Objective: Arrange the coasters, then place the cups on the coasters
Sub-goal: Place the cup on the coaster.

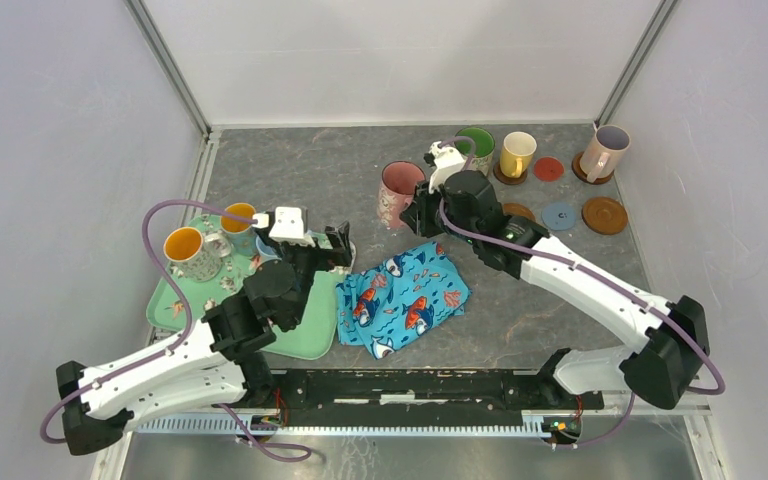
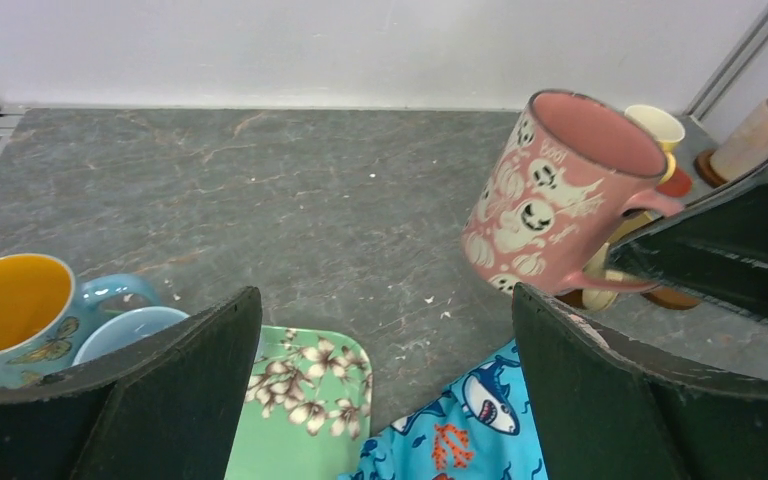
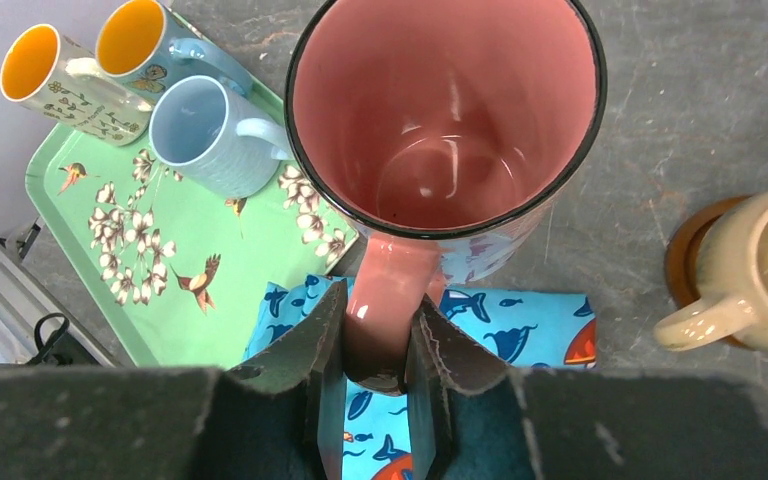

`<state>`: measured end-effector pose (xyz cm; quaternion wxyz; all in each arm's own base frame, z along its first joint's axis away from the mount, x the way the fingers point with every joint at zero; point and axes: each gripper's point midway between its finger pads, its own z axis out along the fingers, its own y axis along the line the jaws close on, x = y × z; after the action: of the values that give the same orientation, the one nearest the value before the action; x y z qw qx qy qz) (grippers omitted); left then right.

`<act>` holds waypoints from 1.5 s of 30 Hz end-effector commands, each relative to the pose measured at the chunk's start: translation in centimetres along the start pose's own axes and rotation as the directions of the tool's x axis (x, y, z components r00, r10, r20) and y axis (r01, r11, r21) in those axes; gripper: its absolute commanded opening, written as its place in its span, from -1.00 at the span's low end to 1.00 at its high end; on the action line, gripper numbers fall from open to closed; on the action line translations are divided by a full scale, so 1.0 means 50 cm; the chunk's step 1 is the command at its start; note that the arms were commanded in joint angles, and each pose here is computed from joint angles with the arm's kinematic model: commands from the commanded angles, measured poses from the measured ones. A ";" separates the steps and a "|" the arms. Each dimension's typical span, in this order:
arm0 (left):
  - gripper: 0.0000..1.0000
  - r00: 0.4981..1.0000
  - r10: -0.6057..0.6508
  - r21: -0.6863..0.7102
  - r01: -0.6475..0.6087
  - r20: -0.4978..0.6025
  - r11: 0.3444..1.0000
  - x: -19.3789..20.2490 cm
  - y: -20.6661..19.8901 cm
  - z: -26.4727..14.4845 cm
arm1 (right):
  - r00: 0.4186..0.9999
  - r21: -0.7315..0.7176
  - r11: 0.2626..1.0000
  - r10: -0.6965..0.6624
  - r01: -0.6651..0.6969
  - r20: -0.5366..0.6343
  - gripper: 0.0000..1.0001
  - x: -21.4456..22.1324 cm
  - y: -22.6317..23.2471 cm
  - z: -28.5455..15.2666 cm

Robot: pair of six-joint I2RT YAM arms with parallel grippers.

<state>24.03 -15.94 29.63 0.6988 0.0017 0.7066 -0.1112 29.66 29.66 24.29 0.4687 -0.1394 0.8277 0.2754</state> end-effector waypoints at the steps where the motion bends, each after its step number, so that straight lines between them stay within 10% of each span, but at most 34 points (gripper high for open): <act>1: 0.99 1.000 -0.009 -0.057 0.009 -0.001 0.998 -0.032 0.026 -0.009 | 0.947 -0.087 0.992 -0.059 0.091 0.317 -1.00 -0.200 0.065 -0.081; 13: 0.99 0.999 0.048 0.002 -0.048 -0.003 0.999 -0.062 -0.005 0.000 | 0.913 0.110 0.984 -0.169 0.138 0.371 -1.00 -0.267 -0.010 -0.131; 27: 0.99 0.967 0.015 0.116 0.015 -0.254 0.993 -0.006 -0.047 0.120 | 0.886 0.405 0.914 -0.204 0.021 0.416 -1.00 -0.323 -0.244 -0.220; 45: 0.99 0.984 0.002 0.128 0.021 -0.179 0.992 0.000 -0.013 0.135 | 0.846 0.639 0.751 -0.223 -0.168 0.485 -1.00 -0.327 -0.536 -0.301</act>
<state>30.62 -17.52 27.78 0.6016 0.0697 0.7849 -0.1305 38.72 0.10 28.73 0.5960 0.0899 0.7976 -0.0245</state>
